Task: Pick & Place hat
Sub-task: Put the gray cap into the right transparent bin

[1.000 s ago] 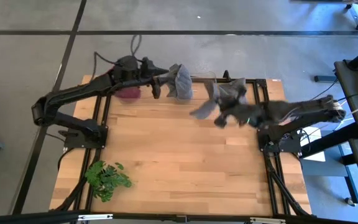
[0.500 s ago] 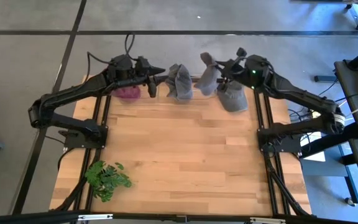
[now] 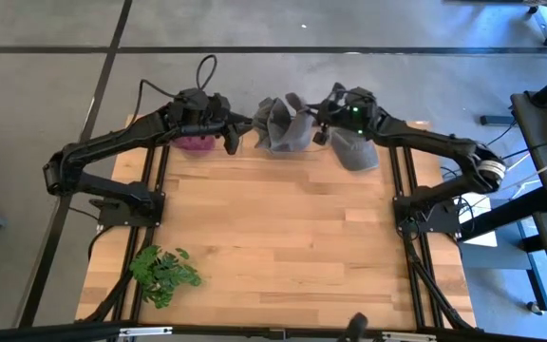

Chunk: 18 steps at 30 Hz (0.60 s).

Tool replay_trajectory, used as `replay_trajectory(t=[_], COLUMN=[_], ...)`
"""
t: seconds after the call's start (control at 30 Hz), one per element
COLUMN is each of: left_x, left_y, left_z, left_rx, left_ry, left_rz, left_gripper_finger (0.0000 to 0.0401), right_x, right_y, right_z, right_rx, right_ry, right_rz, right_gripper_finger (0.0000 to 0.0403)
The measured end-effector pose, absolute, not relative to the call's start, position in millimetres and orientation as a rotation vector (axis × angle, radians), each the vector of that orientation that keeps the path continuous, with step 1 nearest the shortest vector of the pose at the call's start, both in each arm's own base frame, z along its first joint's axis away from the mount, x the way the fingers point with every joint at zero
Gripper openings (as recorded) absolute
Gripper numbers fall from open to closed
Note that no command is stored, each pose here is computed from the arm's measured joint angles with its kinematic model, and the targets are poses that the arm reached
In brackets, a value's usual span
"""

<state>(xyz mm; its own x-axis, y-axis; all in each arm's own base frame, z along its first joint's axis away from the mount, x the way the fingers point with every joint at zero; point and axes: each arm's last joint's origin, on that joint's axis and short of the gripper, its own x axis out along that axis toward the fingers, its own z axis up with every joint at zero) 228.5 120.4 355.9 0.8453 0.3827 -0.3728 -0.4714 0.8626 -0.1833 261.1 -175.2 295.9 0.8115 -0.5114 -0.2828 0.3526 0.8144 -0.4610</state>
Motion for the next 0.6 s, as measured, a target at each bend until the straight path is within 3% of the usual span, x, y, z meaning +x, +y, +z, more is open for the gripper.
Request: replay_trajectory(t=[0.27,0.6], left_x=[228,227], left_y=[122,123], left_z=[356,356], left_rx=[-0.264,-0.223], left_ry=[0.334,0.342], left_rz=[0.502,0.525], left_gripper_finger=[0.0169,0.0169], right_x=[278,284], right_y=[-186,-182], right_z=[267,266], right_rx=[-0.379,-0.465], right_ry=[0.46,0.389], right_rz=[-0.43,-0.222], right_gripper_finger=[0.0042,0.0044])
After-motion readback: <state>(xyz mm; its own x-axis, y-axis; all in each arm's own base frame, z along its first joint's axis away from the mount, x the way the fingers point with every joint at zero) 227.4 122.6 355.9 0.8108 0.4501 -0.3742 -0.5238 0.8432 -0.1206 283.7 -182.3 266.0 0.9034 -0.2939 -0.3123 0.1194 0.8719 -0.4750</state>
